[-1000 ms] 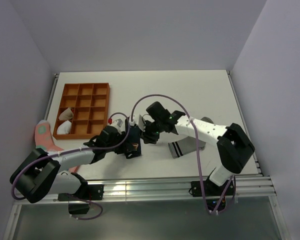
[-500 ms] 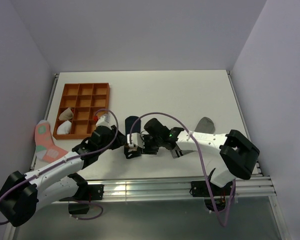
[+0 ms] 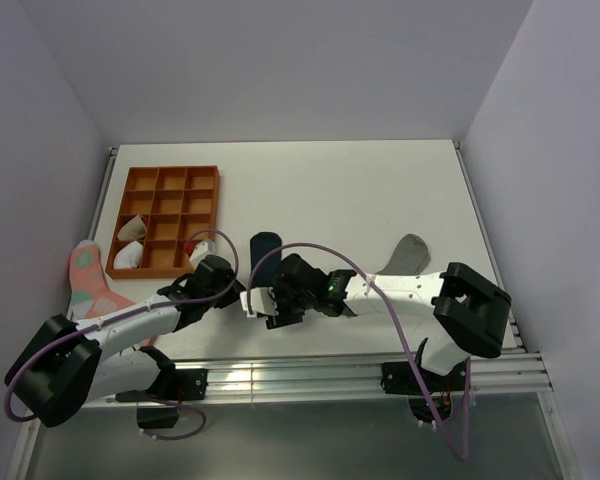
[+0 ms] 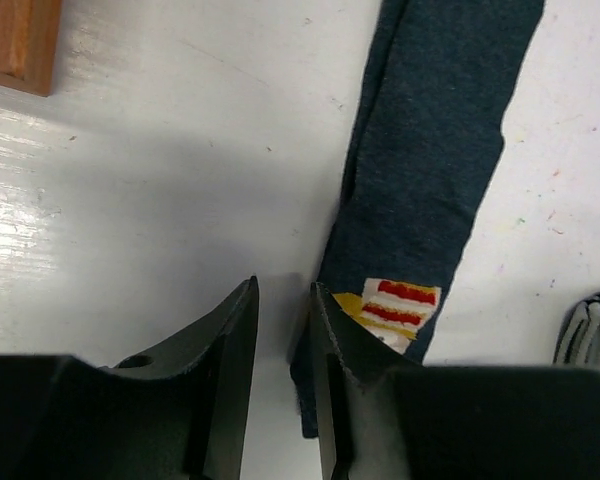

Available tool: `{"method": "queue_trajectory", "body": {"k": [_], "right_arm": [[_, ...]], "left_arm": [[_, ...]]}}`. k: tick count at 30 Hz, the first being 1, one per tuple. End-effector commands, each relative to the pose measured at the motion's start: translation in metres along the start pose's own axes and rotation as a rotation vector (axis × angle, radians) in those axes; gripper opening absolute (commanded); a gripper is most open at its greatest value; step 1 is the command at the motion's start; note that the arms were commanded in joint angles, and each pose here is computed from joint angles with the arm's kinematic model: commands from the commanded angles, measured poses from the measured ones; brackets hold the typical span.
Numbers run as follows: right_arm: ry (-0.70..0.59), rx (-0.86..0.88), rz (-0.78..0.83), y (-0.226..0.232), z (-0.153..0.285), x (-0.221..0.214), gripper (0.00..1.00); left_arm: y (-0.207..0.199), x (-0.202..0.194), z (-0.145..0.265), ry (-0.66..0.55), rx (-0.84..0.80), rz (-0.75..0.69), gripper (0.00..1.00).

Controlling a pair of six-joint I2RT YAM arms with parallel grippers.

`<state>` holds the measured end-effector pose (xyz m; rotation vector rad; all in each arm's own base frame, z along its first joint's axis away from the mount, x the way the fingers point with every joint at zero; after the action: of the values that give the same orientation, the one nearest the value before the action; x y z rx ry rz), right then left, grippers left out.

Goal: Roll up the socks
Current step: Roll the sock at the center of the board.

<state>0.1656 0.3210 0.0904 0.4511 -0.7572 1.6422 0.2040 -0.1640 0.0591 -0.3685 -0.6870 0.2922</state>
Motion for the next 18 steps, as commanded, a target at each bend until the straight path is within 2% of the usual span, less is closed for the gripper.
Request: {"method": "queue_trajectory", "body": {"k": [1, 13, 18], "right_arm": [[-0.011, -0.006, 0.023, 0.001, -0.008, 0.0, 0.61], [0.021, -0.025, 0.028, -0.002, -0.028, -0.005, 0.59], [0.009, -0.061, 0.0, -0.008, -0.033, -0.002, 0.4]], "left_arm": [[-0.004, 0.007, -0.006, -0.032, -0.012, 0.027, 0.32], [-0.009, 0.007, -0.009, -0.029, -0.047, 0.012, 0.31], [-0.007, 0.004, -0.008, -0.024, -0.055, 0.007, 0.31]]}}
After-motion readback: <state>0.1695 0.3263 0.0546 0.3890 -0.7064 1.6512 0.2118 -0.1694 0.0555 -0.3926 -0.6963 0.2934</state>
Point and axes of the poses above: each gripper's point midway between its finger pads, its own z axis back along the fingers, its own y axis along the line the jaws close on, x = y × z, the point moved 4 cm from there along z, back along the fingers, and after that the axes turned 8 degrees about -z, right-handed, at the moved point
